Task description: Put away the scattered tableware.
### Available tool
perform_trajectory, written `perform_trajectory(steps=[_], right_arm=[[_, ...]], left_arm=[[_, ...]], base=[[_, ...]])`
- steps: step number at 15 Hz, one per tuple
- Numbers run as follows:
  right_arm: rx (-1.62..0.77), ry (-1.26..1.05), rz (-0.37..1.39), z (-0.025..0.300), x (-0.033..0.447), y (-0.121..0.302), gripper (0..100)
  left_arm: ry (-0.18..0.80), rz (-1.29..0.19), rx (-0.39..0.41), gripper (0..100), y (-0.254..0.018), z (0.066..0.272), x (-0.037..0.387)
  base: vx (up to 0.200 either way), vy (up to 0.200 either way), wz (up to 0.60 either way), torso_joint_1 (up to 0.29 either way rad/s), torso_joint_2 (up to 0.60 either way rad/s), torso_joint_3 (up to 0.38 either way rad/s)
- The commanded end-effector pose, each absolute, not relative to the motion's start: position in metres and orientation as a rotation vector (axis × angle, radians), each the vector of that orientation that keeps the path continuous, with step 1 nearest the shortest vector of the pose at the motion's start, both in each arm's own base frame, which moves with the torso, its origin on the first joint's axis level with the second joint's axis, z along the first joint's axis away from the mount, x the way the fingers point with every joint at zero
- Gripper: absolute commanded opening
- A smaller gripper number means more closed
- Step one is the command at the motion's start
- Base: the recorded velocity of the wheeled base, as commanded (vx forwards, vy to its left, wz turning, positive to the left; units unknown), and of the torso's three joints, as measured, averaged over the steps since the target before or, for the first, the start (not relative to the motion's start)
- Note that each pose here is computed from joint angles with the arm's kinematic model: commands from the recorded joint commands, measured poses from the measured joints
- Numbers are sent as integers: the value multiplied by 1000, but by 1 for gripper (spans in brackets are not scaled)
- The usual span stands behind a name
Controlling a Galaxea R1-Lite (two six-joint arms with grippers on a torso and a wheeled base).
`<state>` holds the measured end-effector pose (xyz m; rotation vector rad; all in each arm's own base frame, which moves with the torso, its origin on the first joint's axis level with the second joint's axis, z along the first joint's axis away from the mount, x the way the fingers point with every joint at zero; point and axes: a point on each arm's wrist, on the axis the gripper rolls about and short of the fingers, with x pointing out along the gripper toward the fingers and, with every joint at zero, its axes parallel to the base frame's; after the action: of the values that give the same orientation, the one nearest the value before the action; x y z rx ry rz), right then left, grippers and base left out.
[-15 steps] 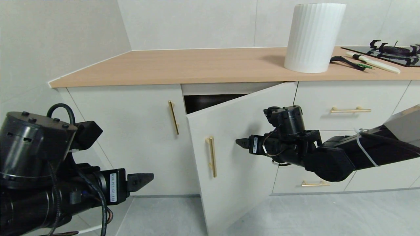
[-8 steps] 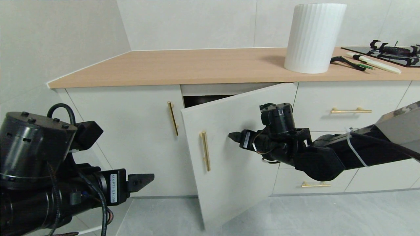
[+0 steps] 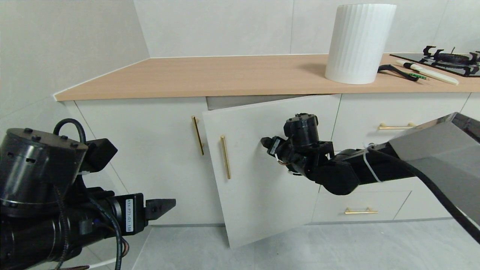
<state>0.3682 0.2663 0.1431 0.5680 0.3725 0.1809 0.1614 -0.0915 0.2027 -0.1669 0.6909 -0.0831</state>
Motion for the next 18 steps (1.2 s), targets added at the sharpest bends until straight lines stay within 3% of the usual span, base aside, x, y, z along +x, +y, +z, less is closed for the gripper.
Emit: perform_trajectory(steps=[1, 18], right_arm=[[579, 357, 146, 138, 381, 264, 100], [614, 219, -50, 128, 426, 255, 100]], left_arm=[[693, -82, -166, 100, -92, 202, 162], [700, -81, -164, 100, -92, 201, 163]], base=[[0, 0, 0, 0, 0, 0], [0, 0, 0, 0, 0, 0]])
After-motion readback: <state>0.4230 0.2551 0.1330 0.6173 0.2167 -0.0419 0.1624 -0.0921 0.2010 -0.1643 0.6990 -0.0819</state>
